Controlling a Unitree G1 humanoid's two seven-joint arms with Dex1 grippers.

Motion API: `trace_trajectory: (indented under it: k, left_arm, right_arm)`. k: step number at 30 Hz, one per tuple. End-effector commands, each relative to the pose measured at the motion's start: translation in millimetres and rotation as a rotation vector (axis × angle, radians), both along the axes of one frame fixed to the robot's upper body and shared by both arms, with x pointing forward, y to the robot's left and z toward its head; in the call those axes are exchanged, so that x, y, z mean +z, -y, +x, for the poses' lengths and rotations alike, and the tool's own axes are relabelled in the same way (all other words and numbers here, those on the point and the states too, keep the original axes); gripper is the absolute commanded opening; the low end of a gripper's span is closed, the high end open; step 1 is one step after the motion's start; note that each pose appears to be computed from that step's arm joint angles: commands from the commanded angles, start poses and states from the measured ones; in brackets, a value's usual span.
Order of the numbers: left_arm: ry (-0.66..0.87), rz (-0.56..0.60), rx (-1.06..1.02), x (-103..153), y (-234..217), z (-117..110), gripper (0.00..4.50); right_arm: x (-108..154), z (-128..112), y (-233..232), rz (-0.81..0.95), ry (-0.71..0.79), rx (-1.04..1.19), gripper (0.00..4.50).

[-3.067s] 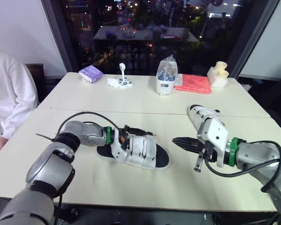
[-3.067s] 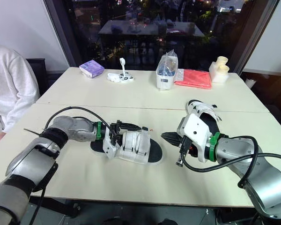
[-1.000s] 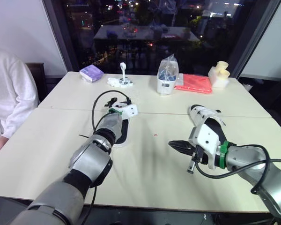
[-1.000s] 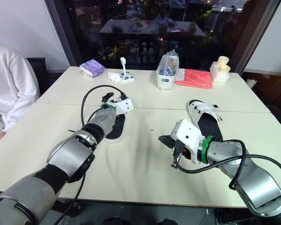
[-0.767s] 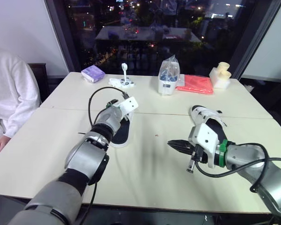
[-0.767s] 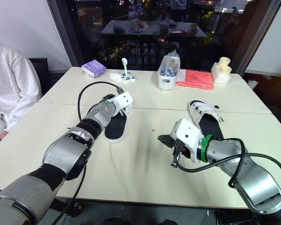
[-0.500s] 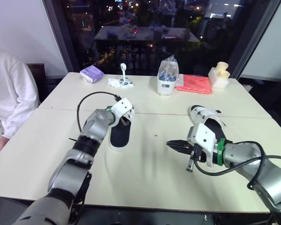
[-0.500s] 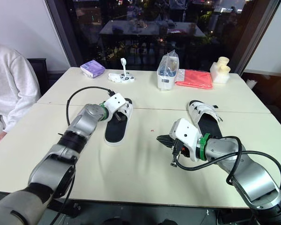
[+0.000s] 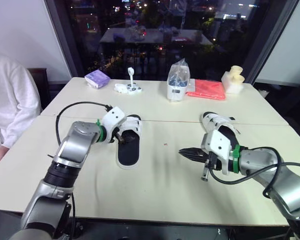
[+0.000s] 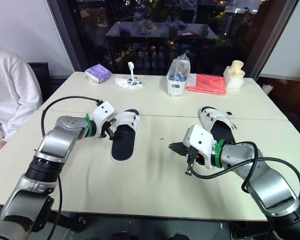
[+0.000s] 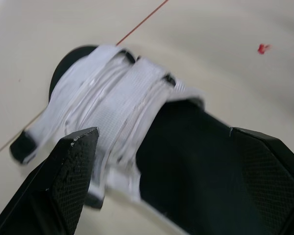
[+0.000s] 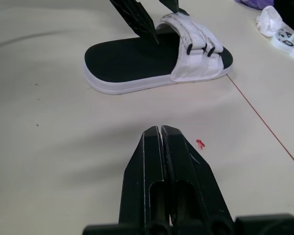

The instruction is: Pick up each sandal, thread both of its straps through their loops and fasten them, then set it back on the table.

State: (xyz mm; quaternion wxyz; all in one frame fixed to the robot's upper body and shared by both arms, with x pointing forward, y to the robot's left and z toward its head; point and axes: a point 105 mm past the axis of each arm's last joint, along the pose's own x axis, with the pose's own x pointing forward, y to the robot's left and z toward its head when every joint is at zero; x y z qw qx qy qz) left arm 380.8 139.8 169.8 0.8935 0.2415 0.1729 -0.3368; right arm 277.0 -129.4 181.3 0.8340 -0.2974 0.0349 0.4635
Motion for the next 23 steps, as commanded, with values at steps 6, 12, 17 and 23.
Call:
trace_trajectory:
  k: [6,12,17,23]
  left_arm:
    - [0.007,-0.371,-0.223,45.4,12.1,-36.3,4.45]
    - [-0.024,-0.415,-0.287,48.3,10.3,-53.8,4.45]
    - [-0.071,-0.414,-0.385,41.8,17.2,-78.5,4.45]
    - [-0.13,-0.401,-0.408,24.1,17.0,-94.4,4.45]
  right_arm:
    - [15.7,2.1,6.8,-0.027,0.063,0.007,0.0]
    - [25.9,3.0,24.9,-0.031,0.068,-0.035,0.0]
    - [34.9,2.7,45.4,-0.021,0.059,-0.093,0.0]
    - [38.4,2.4,60.9,-0.023,0.045,-0.133,0.0]
